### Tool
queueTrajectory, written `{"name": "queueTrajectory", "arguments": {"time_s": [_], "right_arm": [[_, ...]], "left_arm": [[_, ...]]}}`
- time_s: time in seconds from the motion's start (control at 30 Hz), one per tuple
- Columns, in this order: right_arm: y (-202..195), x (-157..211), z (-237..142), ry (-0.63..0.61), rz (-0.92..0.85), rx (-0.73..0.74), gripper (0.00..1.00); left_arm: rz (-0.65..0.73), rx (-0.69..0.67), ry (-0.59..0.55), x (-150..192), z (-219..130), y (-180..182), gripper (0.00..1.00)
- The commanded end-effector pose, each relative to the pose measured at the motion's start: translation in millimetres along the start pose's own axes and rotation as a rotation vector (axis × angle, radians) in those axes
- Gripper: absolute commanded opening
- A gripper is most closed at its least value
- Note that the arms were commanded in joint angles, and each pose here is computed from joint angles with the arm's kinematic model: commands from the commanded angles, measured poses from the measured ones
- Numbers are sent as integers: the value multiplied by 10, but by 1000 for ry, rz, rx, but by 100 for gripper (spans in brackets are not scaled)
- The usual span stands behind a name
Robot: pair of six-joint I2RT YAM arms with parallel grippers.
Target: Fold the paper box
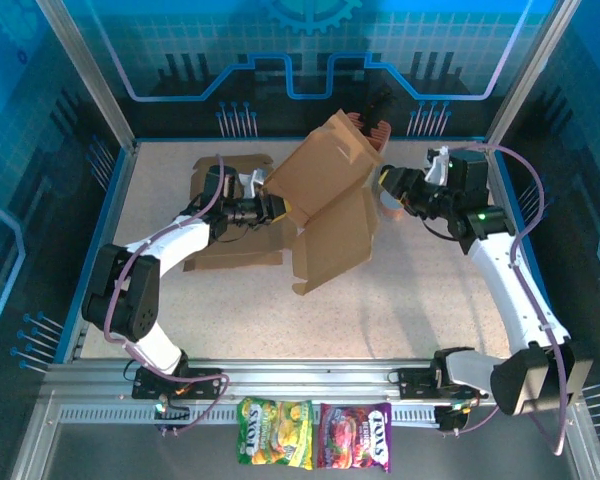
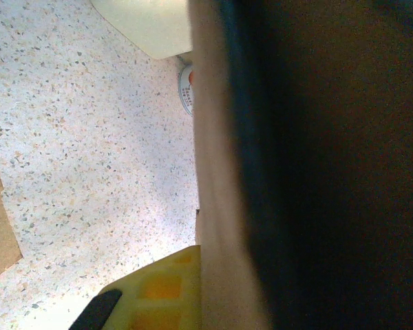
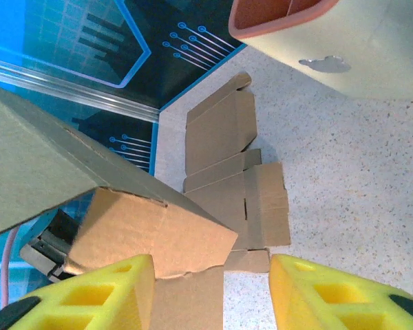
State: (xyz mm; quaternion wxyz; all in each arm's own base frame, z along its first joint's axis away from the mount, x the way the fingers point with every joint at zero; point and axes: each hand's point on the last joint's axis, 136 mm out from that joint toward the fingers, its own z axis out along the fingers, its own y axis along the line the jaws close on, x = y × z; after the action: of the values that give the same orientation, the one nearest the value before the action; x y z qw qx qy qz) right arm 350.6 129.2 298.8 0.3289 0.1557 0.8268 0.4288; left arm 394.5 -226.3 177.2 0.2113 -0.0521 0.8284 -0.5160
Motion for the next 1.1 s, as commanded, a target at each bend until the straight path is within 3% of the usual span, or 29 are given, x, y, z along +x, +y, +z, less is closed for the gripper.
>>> {"name": "queueTrajectory", "arguments": {"time_s": [0.0,0.67,0.83,1.07], "right_arm": [[158,-12,-85,-38,-1,-61,52],[415,50,347,51,-45,-93,58],[453,21,173,47,-115,-77,58],[849,-335,-436,-67,-234,-140,59]], "left_arm": [[-1,22,8,-17,-19,-43,0],[4,19,8,-3,-42,-58,0],[-18,13,-1,-11,-58,-36,0],[-23,20,21,-20,-84,-55,0]]}}
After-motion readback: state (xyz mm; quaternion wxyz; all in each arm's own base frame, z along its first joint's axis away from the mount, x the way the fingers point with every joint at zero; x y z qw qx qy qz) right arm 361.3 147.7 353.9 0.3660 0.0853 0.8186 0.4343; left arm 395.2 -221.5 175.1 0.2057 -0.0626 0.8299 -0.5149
